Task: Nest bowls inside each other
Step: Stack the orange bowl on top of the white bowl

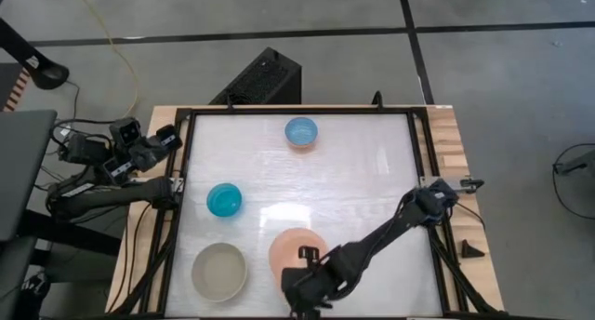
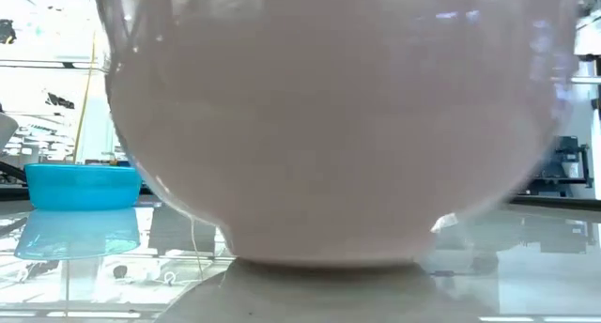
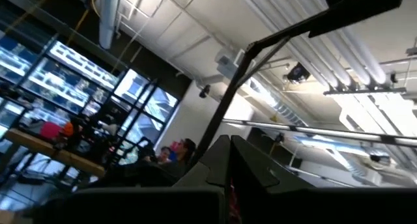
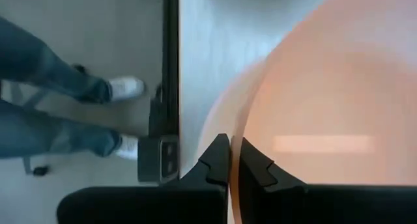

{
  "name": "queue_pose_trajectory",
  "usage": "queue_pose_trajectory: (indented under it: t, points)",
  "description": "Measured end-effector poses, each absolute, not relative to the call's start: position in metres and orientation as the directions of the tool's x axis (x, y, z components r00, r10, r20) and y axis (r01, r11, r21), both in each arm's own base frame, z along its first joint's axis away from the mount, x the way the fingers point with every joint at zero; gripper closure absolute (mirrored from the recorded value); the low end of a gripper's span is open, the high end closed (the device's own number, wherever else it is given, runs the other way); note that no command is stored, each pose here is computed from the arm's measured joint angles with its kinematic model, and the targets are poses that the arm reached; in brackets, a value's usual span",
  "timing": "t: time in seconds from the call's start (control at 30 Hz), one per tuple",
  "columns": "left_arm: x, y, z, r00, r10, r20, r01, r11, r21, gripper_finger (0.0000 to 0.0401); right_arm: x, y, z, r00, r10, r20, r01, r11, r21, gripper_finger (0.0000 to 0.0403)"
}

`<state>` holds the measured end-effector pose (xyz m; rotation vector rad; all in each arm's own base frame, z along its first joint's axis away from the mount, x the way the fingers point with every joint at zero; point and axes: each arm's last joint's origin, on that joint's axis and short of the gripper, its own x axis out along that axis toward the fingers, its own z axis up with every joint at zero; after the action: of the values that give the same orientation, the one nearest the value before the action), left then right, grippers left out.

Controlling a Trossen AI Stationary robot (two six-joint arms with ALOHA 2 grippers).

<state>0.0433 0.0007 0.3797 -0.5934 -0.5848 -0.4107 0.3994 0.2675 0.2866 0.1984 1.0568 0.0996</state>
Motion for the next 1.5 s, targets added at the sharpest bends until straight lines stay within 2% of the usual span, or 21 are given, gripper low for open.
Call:
queue_pose_trajectory:
  t: [0.13,0.3,0.5,0.63,0.77,0.87,1.03,1.2,1.33,1.5]
  points:
    - [0.043,0.0,0.379,0.761,-0.233,0.606,0.543,0.74,-0.397,0.0401,0.4,0.28,0.269,0.415,0.135,-0.9,0.078,0.98,0.183,0.0373]
    - [0.043,-0.001,0.379,0.76,-0.243,0.603,0.548,0.738,-0.393,0.0401,0.399,0.281,0.26,0.393,0.117,-0.912,0.141,0.973,0.185,0.0371]
    - [0.043,-0.001,0.379,0.76,-0.245,0.602,0.549,0.738,-0.392,0.0401,0.408,0.267,0.26,0.392,0.097,-0.915,0.179,0.967,0.179,0.0338]
    - [0.043,-0.001,0.379,0.76,-0.246,0.602,0.549,0.739,-0.392,0.0401,0.421,0.252,0.252,0.384,0.081,-0.92,0.155,0.976,0.15,0.0344]
    - [0.043,-0.001,0.379,0.759,-0.246,0.602,0.553,0.731,-0.399,0.0401,0.437,0.24,0.237,0.331,0.164,-0.929,0.16,0.961,0.226,0.0356]
    - [0.043,-0.001,0.379,0.758,-0.254,0.601,0.567,0.712,-0.414,0.0401,0.444,0.238,0.223,0.315,0.166,-0.934,0.163,0.96,0.226,0.0354]
    - [0.043,-0.002,0.38,0.753,-0.271,0.6,0.585,0.694,-0.42,0.0401,0.448,0.233,0.219,0.336,0.109,-0.936,0.191,0.965,0.181,0.0313]
    - [0.043,-0.002,0.38,0.753,-0.271,0.6,0.583,0.697,-0.418,0.0401,0.449,0.216,0.214,0.302,0.014,-0.953,0.262,0.96,0.097,0.0258]
    - [0.043,-0.002,0.38,0.753,-0.271,0.6,0.583,0.697,-0.417,0.0401,0.448,0.21,0.216,0.281,-0.013,-0.96,0.309,0.948,0.077,0.0219]
    - [0.043,-0.002,0.38,0.753,-0.27,0.6,0.583,0.697,-0.418,0.0401,0.445,0.21,0.236,0.343,-0.009,-0.939,0.33,0.937,0.112,0.0186]
